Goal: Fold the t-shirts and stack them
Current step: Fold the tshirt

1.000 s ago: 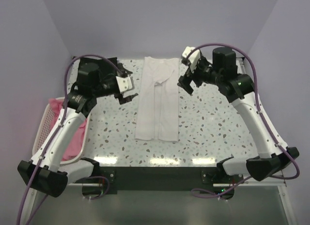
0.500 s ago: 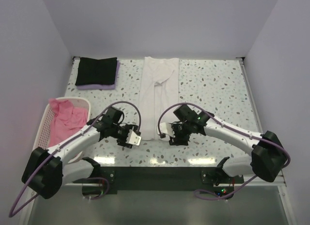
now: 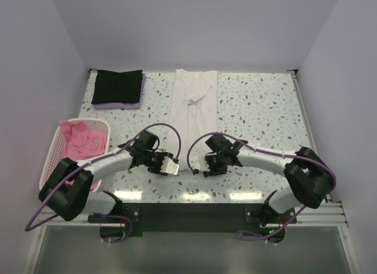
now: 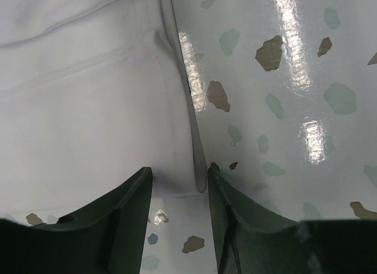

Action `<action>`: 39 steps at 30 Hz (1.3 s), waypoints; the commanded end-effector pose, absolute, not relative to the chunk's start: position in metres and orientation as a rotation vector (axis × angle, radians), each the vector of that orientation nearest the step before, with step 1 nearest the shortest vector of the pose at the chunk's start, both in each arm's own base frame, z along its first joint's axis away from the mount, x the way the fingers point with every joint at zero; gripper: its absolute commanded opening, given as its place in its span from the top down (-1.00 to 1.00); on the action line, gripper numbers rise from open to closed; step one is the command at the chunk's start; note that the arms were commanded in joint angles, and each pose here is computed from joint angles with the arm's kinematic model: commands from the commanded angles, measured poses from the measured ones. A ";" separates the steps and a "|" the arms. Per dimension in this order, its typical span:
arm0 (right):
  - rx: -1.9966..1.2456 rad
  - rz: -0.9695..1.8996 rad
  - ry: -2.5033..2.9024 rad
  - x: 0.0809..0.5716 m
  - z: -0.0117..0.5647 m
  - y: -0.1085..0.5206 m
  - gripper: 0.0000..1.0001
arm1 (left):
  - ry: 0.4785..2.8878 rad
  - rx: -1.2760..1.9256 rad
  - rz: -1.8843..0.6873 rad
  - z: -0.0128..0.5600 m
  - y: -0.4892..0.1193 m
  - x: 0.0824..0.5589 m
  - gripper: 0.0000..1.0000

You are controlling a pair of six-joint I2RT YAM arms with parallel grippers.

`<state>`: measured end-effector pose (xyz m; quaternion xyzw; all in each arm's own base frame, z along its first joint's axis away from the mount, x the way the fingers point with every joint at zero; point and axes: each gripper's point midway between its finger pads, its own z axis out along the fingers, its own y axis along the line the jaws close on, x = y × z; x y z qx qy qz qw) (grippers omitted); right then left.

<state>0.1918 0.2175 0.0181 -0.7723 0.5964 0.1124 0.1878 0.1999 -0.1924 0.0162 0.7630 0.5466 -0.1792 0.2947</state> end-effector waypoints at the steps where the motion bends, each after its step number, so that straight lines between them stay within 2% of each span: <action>1: -2.197 0.286 1.610 0.196 0.012 0.219 0.23 | 1.454 2.057 -0.449 0.004 -0.190 0.202 0.07; 7: -2.206 0.306 1.616 0.190 0.017 0.217 0.00 | 1.443 2.063 -0.461 0.003 -0.192 0.202 0.10; 14: -2.214 0.370 1.621 0.177 0.023 0.214 0.08 | 1.414 2.070 -0.489 0.009 -0.195 0.199 0.20; 21: -2.233 0.316 1.693 0.177 -0.008 0.201 0.12 | 1.412 2.094 -0.508 0.001 -0.192 0.192 0.22; 25: -2.235 0.290 1.697 0.181 -0.013 0.201 0.32 | 1.414 2.109 -0.518 0.000 -0.190 0.188 0.31; 28: -2.232 0.278 1.705 0.182 -0.012 0.200 0.67 | 1.425 2.113 -0.514 -0.001 -0.187 0.185 0.49; 29: -2.228 0.278 1.710 0.182 -0.009 0.199 0.92 | 1.428 2.113 -0.521 0.000 -0.186 0.183 0.56; 30: -2.209 0.279 1.721 0.182 -0.005 0.200 1.00 | 1.414 2.126 -0.533 0.002 -0.186 0.181 0.68; 32: -2.166 0.293 1.706 0.181 0.012 0.203 1.00 | 1.353 2.172 -0.583 0.011 -0.192 0.163 0.80; 33: -2.147 0.317 1.704 0.177 0.020 0.204 1.00 | 1.345 2.176 -0.588 0.014 -0.195 0.157 0.96; 34: -2.144 0.342 1.692 0.171 0.025 0.205 1.00 | 1.298 2.169 -0.570 0.024 -0.200 0.153 1.00; 37: -2.189 0.385 1.648 0.147 0.038 0.199 1.00 | 1.201 2.208 -0.599 0.034 -0.210 0.122 1.00; 39: -2.202 0.377 1.623 0.141 0.044 0.192 1.00 | 1.217 2.200 -0.610 0.036 -0.209 0.114 1.00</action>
